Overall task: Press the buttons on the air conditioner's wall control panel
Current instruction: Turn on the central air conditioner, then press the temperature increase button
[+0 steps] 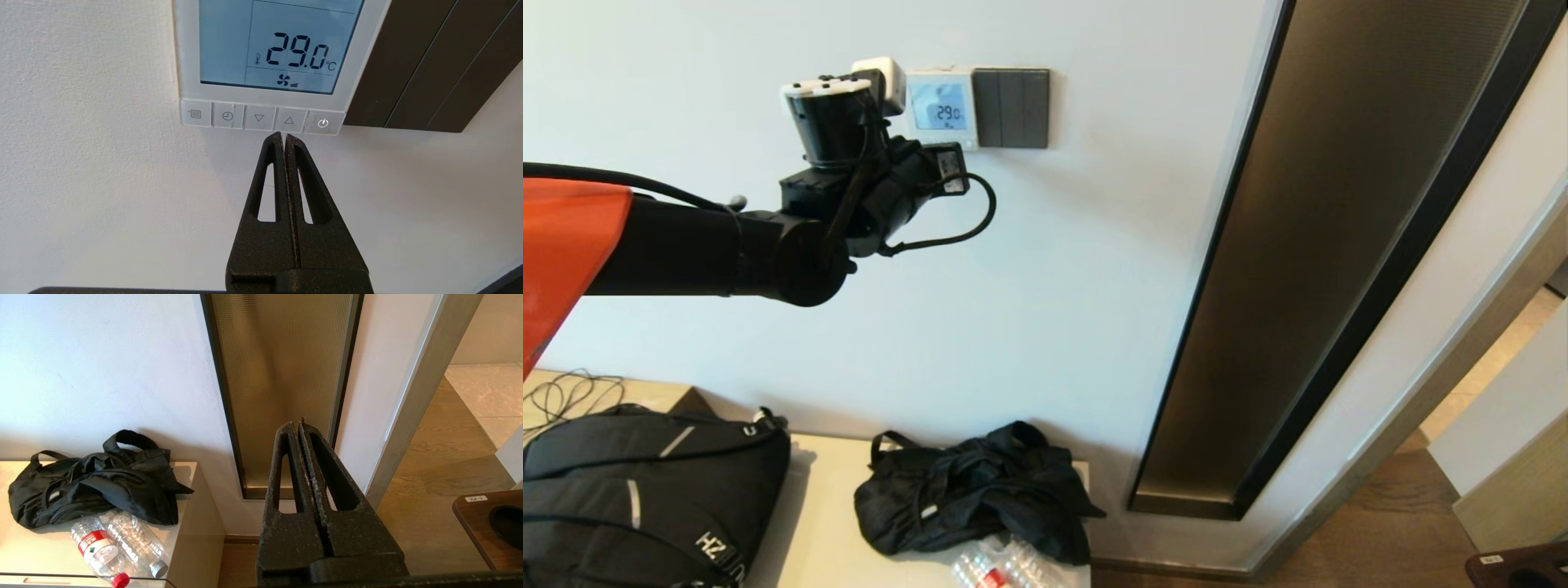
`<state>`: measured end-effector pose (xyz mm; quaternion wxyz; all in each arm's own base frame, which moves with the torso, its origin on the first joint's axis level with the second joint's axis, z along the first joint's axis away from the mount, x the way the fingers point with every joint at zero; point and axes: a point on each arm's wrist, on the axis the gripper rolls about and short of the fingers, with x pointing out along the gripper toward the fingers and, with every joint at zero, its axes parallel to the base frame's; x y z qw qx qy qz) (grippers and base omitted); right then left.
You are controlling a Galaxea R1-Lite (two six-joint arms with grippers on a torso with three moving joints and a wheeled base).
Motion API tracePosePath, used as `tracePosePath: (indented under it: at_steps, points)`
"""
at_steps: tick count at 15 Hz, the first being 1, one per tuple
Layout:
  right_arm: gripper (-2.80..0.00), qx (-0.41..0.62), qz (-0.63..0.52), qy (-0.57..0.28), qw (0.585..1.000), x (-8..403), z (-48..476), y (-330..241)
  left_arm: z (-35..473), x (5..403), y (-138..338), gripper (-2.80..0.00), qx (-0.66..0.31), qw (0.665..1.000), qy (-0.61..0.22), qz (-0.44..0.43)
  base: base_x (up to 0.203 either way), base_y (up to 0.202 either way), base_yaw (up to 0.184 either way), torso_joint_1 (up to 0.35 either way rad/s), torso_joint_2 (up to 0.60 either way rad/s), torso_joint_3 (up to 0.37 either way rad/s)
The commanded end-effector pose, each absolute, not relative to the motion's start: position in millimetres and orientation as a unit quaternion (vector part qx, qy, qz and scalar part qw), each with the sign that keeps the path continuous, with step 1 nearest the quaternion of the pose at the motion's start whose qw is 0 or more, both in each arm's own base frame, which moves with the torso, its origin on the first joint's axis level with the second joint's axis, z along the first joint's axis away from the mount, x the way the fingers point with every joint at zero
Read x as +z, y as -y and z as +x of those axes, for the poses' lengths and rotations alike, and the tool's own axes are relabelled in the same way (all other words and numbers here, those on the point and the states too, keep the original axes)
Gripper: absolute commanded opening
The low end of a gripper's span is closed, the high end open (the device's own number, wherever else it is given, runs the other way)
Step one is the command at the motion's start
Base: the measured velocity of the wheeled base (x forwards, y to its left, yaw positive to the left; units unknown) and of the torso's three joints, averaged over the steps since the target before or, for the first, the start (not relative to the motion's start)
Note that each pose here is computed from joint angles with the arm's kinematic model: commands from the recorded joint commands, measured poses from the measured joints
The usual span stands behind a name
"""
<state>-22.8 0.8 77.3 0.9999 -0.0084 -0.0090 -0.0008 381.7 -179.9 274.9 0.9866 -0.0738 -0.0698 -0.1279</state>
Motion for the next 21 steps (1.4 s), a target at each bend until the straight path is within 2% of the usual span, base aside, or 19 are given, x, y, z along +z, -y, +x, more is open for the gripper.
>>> tracePosePath:
  at_steps: [1,21]
  points:
    - [-2.80,-0.002,-0.009,0.008,1.000,77.4,-22.7,-0.8,384.2,277.9,172.0,-2.80,-0.118,0.987,0.076,-0.075,0.000,0.000,0.000,0.000,0.00,0.000]
    - [-2.80,-0.001,-0.009,0.008,1.000,77.3,-22.7,-0.9,394.8,269.7,162.0,-2.80,-0.103,0.990,0.070,-0.066,0.000,0.000,0.000,0.000,0.00,0.000]
